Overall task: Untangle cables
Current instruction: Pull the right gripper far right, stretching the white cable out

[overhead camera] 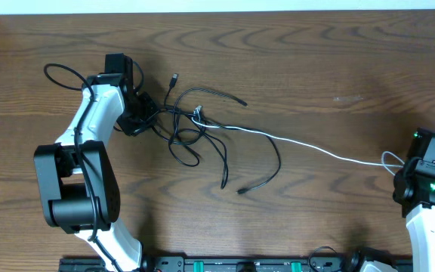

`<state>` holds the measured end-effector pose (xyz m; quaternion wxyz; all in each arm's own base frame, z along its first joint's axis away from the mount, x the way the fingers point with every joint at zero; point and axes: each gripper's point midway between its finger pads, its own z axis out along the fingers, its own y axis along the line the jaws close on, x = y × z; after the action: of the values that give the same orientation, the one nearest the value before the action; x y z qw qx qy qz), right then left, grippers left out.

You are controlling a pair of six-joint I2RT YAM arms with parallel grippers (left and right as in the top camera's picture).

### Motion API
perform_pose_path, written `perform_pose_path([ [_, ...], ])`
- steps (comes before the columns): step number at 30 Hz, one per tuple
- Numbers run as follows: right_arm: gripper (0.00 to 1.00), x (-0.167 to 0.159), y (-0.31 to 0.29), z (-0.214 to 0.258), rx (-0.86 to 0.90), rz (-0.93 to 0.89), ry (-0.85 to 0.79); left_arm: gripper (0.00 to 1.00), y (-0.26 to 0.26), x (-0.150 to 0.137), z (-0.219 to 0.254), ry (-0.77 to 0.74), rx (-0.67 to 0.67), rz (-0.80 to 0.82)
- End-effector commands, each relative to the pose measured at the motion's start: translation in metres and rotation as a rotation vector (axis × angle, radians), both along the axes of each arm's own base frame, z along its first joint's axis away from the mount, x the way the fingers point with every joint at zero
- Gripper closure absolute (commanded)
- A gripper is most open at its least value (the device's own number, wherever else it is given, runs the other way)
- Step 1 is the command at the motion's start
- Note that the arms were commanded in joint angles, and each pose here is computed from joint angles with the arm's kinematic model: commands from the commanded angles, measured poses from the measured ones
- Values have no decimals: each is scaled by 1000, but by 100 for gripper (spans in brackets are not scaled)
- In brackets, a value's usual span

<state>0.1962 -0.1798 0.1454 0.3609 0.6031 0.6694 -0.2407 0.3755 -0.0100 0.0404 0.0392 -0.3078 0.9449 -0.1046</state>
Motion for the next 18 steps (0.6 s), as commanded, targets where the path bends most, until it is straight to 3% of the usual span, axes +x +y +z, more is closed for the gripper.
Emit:
perform_pose_path([
  [1,99,-14,-15,16,-90,-77,19,92,6,6,11,-34,26,-4],
  [13,99,-31,-30,13,-63,-163,14,92,6,6,11,-35,26,-4],
  [17,99,-17,-25,5,19,-114,-49,92,6,6,11,-34,25,-4],
  [18,93,-5,-20,1,66,-72,-91,92,6,6,11,-35,25,-4],
])
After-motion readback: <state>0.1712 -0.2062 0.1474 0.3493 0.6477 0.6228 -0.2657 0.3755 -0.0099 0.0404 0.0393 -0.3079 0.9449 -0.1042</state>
